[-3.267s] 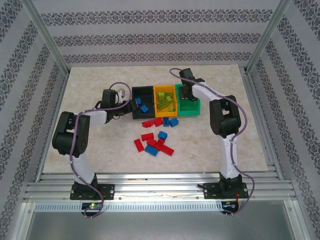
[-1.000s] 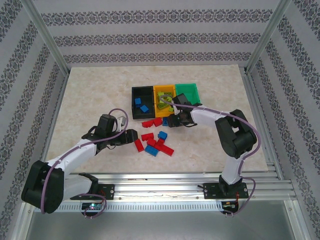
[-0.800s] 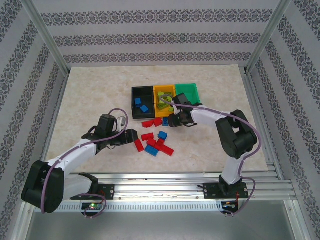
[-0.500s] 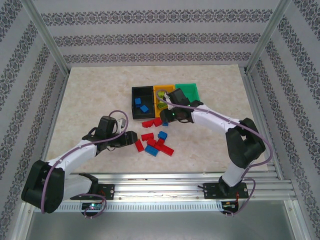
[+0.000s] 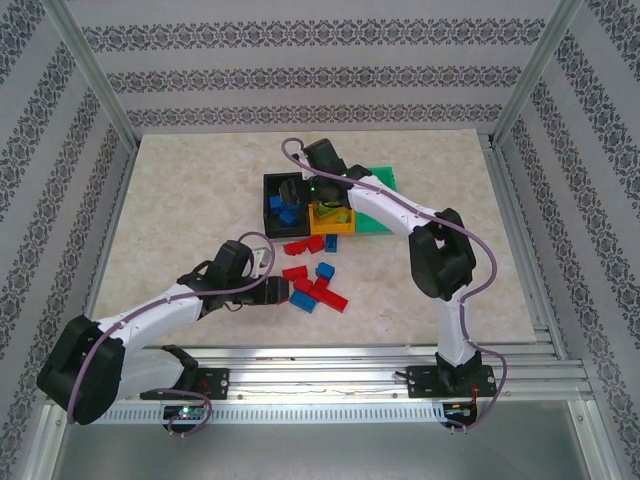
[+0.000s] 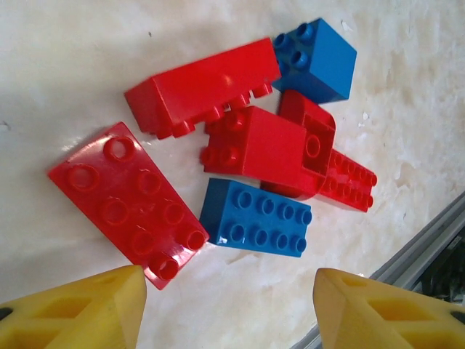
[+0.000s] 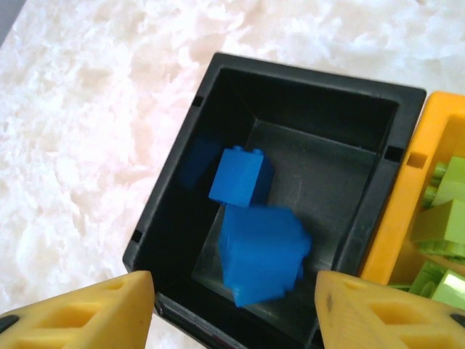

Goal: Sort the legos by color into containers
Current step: Place the lego in the container, then move the lego to the bottom-center of the table.

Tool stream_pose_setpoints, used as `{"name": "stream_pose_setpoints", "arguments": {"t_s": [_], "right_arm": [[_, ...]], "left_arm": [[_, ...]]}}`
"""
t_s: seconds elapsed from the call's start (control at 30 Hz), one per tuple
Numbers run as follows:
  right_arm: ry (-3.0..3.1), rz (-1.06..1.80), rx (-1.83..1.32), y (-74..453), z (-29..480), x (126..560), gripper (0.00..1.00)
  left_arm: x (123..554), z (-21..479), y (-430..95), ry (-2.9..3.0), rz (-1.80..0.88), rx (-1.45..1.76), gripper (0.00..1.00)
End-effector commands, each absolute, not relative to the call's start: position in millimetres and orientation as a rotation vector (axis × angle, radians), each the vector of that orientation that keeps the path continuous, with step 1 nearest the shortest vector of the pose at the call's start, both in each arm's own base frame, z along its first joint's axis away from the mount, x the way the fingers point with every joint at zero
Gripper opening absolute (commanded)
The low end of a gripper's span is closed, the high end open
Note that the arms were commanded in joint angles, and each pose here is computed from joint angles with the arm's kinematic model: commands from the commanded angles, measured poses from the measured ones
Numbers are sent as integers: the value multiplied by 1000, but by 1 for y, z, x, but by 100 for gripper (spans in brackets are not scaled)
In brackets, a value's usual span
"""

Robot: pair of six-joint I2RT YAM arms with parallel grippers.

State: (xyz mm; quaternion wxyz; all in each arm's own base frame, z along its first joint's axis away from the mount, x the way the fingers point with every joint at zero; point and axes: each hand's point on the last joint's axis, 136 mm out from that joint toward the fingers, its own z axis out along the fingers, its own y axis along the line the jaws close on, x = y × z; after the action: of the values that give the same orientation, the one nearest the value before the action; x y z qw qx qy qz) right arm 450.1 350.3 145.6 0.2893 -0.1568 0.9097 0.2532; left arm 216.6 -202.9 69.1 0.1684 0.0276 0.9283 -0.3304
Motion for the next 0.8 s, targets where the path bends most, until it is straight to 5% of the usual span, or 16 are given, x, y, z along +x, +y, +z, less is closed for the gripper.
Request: {"name": "stream_pose_setpoints", "arguments": {"t_s": [0.0, 0.77], "right_arm": [[2427, 694, -425, 348, 156, 439, 62], [2472, 487, -207, 207, 134, 344, 63]], "left_arm": [[212, 67, -206, 2663, -882, 139, 63], [193, 42, -255, 2849, -405, 626, 69]]}}
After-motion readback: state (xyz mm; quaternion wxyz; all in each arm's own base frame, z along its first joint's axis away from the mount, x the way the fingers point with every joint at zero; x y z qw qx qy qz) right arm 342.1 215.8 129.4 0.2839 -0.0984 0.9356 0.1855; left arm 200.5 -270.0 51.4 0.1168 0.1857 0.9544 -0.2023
